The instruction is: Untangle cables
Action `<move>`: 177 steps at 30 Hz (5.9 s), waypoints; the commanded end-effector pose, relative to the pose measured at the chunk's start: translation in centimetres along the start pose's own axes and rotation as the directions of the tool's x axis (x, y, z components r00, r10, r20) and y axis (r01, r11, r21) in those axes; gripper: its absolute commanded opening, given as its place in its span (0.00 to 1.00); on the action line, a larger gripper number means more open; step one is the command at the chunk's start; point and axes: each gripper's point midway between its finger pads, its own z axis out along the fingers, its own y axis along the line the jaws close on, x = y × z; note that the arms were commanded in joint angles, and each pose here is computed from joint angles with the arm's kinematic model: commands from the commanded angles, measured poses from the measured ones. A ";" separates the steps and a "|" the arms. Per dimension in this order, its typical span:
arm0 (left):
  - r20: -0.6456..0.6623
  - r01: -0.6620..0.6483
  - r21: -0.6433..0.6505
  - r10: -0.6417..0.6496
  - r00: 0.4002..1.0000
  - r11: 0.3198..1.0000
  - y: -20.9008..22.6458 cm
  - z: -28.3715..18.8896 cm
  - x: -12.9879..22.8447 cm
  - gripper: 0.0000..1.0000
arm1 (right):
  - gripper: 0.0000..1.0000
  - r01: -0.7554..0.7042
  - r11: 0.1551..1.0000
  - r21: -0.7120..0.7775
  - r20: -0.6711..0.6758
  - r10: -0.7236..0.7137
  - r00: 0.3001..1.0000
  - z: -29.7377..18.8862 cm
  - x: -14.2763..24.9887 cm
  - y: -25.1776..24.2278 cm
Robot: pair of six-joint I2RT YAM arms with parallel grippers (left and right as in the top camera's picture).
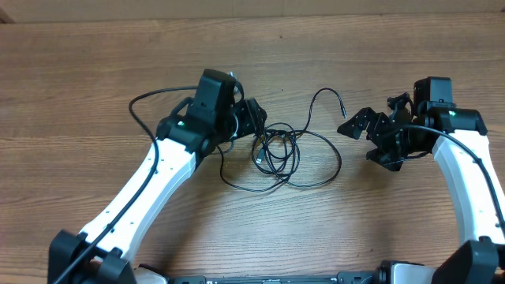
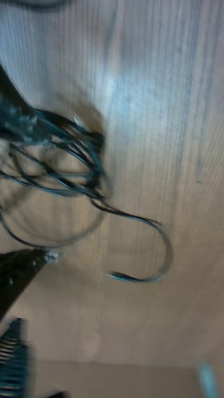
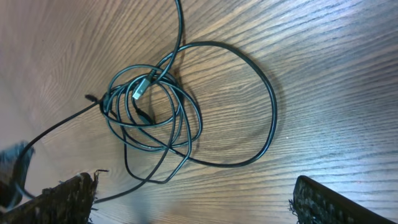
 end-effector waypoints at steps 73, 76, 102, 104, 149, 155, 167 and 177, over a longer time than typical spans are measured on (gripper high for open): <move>0.017 0.237 -0.161 -0.237 0.971 0.958 13.0 -5.9 -4.8 0.95 | 0.04 0.368 0.650 0.665 0.172 -0.613 0.771 1.6 -1.0 9.2; -0.004 0.225 -0.163 -0.229 0.974 0.961 12.5 -5.6 -4.2 0.94 | 0.13 0.141 0.690 0.710 0.318 -0.492 0.811 -0.8 -3.5 6.6; -0.050 0.022 -0.260 -0.036 0.998 0.965 5.3 4.4 2.0 0.45 | 1.00 -0.154 0.762 0.630 0.350 -0.102 0.931 -3.4 -5.0 -1.0; -0.074 0.042 -0.266 -0.064 0.995 0.963 5.9 6.1 2.6 0.45 | 1.00 -0.154 0.762 0.629 0.351 -0.102 0.931 -3.4 -5.0 -0.9; 0.171 -0.568 0.579 0.594 0.786 0.585 -13.6 -10.3 -0.8 0.04 | 1.00 0.264 0.957 -0.123 0.068 -0.258 0.964 6.7 -0.9 12.4; 0.364 -0.606 0.754 0.606 0.707 0.254 -17.3 -17.0 -1.0 0.04 | 1.00 0.166 0.978 0.128 0.178 -0.188 0.966 9.1 -1.4 10.3; 0.437 -0.615 0.620 0.437 0.786 0.486 -9.8 -21.3 -10.6 0.04 | 1.00 -0.209 0.827 0.522 0.366 0.004 0.931 5.4 -5.6 -2.1; 0.489 -0.620 0.534 0.389 0.781 0.574 -5.7 -22.7 -13.8 0.04 | 1.00 -0.382 0.734 0.562 0.427 0.139 0.894 1.5 -7.2 -8.2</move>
